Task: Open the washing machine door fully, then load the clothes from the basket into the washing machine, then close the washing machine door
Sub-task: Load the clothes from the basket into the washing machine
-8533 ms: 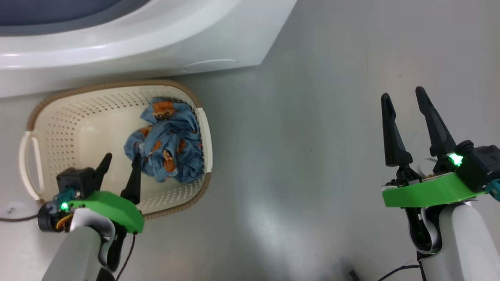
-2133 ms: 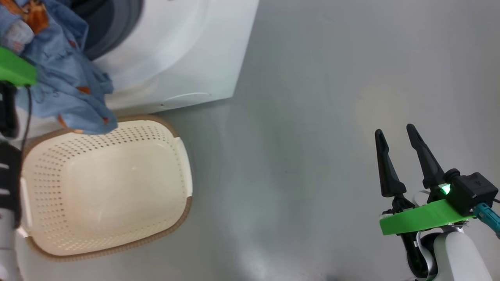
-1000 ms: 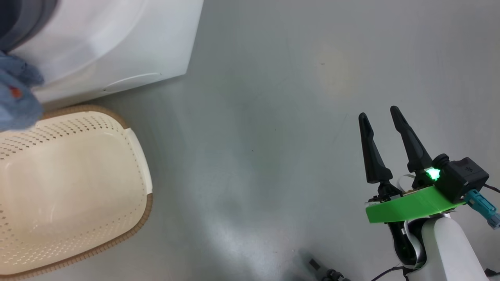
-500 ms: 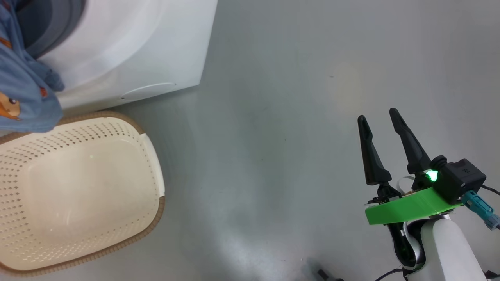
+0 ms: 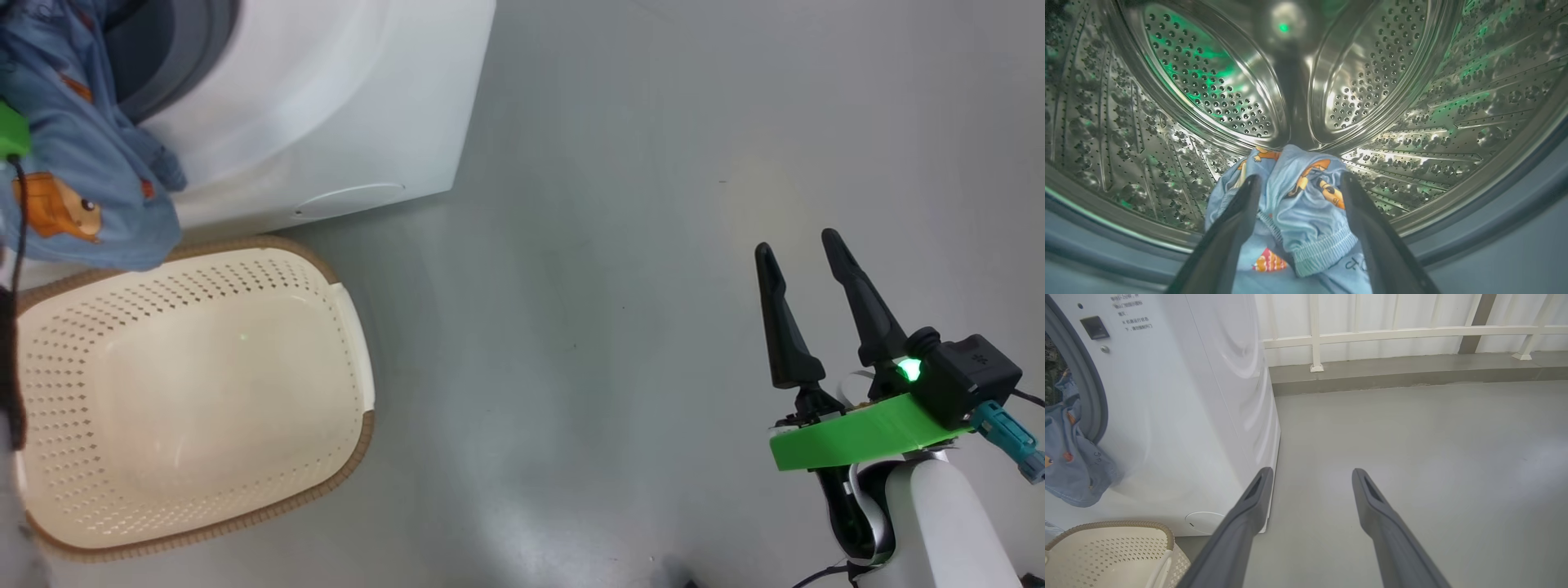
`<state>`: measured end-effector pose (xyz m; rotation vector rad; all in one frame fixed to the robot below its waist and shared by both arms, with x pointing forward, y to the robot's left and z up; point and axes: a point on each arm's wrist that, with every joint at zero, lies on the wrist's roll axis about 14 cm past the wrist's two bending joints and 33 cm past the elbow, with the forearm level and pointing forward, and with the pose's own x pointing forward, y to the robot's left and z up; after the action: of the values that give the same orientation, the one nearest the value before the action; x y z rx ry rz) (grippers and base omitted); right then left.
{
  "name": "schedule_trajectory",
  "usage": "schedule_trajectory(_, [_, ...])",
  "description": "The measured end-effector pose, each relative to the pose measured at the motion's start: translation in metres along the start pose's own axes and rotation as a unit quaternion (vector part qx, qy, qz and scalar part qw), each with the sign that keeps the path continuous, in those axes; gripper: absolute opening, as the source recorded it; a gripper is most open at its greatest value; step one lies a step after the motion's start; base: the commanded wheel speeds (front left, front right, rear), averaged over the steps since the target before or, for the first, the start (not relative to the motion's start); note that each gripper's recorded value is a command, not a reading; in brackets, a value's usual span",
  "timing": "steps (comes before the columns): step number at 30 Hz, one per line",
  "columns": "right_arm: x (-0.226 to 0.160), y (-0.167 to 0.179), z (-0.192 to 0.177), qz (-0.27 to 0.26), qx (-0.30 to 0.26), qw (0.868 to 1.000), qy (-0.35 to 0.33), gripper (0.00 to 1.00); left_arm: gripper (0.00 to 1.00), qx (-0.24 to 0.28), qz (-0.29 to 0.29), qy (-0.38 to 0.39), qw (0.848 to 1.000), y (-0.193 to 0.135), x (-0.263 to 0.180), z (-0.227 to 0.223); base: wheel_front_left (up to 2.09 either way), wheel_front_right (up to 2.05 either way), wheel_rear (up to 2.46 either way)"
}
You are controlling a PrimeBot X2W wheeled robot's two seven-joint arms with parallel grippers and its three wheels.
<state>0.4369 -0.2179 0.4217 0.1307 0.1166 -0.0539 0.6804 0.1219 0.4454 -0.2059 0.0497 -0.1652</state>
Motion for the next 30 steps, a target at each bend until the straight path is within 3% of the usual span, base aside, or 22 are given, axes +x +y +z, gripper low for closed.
schedule_trajectory(12, [0.004, 0.005, 0.006, 0.013, -0.001, 1.0, -0.009, 1.0, 1.0, -0.023, 0.001, -0.023, 0.999, -0.003, -0.035, 0.003, 0.0, 0.0, 0.0])
schedule_trajectory(30, [0.003, 0.017, 0.015, 0.039, -0.004, 0.999, -0.021, 1.0, 1.0, -0.017, 0.013, -0.028, 0.999, 0.002, -0.115, 0.003, 0.0, 0.0, 0.0])
